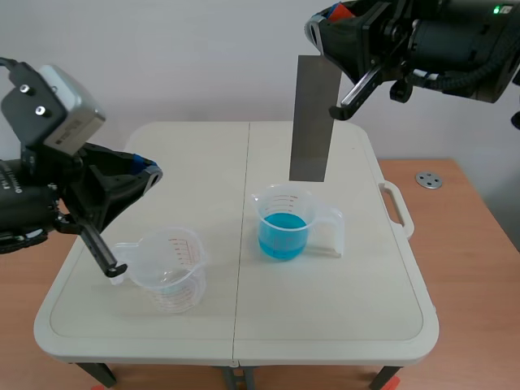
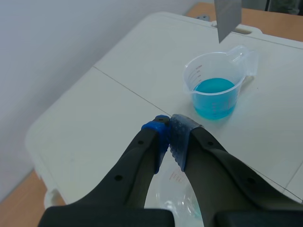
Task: Hold the metal plate by the orange handle, dip it into the blue solution, take it out and point at it, then put the plate back in the beaker on the left.
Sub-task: 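Move the plate over the blue solution, then point at the plate with the left hand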
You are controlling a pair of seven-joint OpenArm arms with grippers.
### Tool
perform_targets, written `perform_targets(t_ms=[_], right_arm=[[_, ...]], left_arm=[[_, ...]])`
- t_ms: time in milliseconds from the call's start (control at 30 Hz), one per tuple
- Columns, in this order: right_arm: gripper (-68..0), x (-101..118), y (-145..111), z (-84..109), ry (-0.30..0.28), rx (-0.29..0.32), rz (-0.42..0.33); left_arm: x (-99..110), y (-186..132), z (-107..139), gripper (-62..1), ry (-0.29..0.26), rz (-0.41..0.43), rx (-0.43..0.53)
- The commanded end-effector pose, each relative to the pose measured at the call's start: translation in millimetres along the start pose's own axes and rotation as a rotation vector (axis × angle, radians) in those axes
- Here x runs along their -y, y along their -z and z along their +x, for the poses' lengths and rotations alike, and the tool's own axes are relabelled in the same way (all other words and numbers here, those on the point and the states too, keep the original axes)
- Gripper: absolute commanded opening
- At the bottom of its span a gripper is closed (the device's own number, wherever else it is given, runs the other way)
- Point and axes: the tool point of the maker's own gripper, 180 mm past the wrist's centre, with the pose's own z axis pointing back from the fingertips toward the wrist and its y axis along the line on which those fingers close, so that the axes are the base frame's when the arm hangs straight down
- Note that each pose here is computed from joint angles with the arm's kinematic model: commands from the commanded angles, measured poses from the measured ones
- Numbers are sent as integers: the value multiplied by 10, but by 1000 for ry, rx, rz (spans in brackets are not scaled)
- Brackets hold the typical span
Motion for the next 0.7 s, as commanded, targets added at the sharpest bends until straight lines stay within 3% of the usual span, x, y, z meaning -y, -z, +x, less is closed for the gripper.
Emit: perform_targets(t_ms=[0,133,667], right_arm=[[-662,70,13,146,-10,53,-8],[-662,106,48,97,7,48,-16],[-662,95,76,82,27,55,-17]], left_arm=[[-48,62,21,-594,-13,13,21],[-47,299,-44,-594,-28,-9,17],[115,968,-115,-594,6,-77,-12]])
